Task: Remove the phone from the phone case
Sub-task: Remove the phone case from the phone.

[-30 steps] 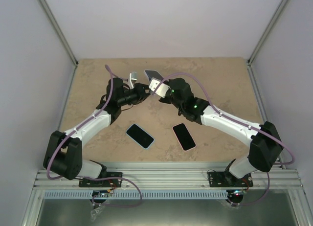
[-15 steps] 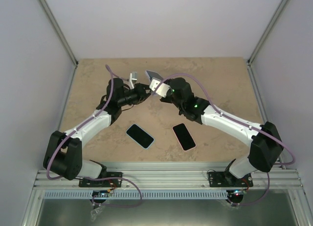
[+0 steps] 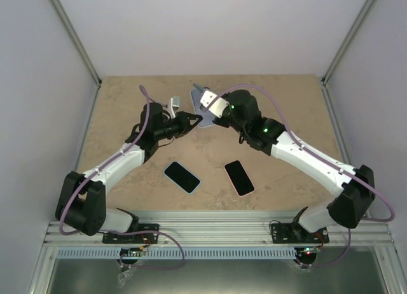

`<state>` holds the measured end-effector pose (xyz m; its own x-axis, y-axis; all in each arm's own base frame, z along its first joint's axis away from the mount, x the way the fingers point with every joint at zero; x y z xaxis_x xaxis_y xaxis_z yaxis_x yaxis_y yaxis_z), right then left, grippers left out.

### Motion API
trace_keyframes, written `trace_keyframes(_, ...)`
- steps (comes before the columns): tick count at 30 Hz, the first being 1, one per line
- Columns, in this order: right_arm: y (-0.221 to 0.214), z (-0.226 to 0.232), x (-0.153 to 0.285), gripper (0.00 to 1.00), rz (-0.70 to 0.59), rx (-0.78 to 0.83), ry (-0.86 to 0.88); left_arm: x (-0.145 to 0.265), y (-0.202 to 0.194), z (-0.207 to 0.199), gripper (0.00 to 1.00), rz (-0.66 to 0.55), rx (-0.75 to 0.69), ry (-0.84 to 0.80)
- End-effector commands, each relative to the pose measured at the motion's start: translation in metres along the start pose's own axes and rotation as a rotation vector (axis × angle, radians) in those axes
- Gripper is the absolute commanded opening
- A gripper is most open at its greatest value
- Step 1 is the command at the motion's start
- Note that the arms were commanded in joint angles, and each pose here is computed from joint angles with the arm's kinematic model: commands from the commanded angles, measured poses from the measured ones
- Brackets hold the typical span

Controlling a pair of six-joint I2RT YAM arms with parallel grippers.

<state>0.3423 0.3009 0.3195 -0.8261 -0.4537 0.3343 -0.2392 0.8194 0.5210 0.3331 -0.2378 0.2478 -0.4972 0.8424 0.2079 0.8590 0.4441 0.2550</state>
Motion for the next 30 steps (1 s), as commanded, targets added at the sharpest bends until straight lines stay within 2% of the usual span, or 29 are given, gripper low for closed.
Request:
trace_keyframes(1, 0.029, -0.059, 0.038, 0.01, -0.113, -0.129, -0.121, 0.004, 0.012, -0.001, 0.0, -0.057, -0.063, 0.029)
trace_keyframes(6, 0.03, -0.077, 0.053, 0.01, -0.125, -0.154, -0.144, 0.004, 0.018, 0.003, 0.0, -0.07, -0.083, 0.056)
trace_keyframes(12, 0.008, -0.088, 0.054, 0.0, -0.078, -0.143, -0.204, 0.001, 0.023, 0.004, 0.0, -0.073, -0.125, 0.079)
trace_keyframes(15, -0.015, -0.084, 0.044, 0.01, -0.022, -0.132, -0.215, -0.007, 0.03, 0.003, 0.0, -0.061, -0.147, 0.103)
trace_keyframes(21, -0.062, -0.084, 0.027, 0.0, 0.066, -0.083, -0.274, -0.041, 0.041, 0.018, 0.0, 0.036, -0.134, 0.152)
trace_keyframes(30, -0.109, -0.048, -0.012, 0.01, 0.134, 0.006, -0.27, -0.073, 0.049, 0.057, 0.0, 0.118, -0.138, 0.256)
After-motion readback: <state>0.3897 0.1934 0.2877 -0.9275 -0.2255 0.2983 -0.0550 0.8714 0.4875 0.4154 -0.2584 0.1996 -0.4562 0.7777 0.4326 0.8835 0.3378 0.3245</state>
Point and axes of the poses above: each gripper's point midway between its finger pads, its own x axis back along the fingers, its own z axis along the line the jaws close on, y = z × x, the point moved 2 cm from there along x, back along the fingers, and after that the axes turned 9 degrees about x, right-handed, at the moved point
